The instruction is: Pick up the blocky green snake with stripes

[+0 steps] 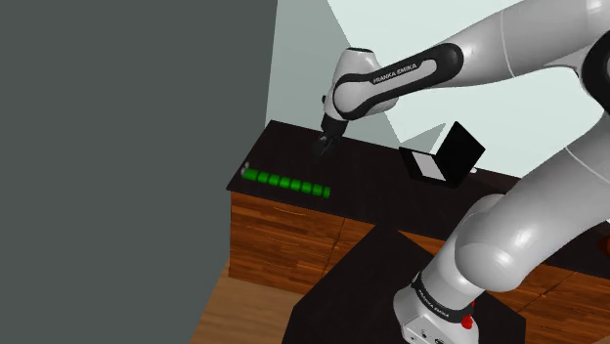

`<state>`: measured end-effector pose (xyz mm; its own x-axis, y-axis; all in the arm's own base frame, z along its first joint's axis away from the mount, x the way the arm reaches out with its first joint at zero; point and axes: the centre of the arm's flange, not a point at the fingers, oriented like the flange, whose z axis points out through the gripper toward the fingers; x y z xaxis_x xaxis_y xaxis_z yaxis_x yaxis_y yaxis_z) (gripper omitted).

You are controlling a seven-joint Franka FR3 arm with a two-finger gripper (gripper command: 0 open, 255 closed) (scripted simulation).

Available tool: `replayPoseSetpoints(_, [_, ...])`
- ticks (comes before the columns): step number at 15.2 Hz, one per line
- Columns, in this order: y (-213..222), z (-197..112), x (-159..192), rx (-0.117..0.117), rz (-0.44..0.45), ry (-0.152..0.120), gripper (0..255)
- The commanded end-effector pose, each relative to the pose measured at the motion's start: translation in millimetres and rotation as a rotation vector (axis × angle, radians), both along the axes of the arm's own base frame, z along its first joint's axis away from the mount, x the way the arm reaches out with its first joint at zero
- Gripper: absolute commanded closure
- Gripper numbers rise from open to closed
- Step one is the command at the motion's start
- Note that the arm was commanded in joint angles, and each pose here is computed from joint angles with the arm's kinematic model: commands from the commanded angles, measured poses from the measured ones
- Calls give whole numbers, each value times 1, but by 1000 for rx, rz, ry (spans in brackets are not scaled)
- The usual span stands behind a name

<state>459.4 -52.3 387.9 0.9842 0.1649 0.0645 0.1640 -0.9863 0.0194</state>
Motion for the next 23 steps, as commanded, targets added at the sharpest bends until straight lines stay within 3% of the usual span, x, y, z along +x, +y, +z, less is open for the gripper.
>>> replayPoseSetpoints(1, [-7,-20,15,-10,32,-1,0])
replayPoseSetpoints(23, [-62,-223,192,-106,350,4,0])
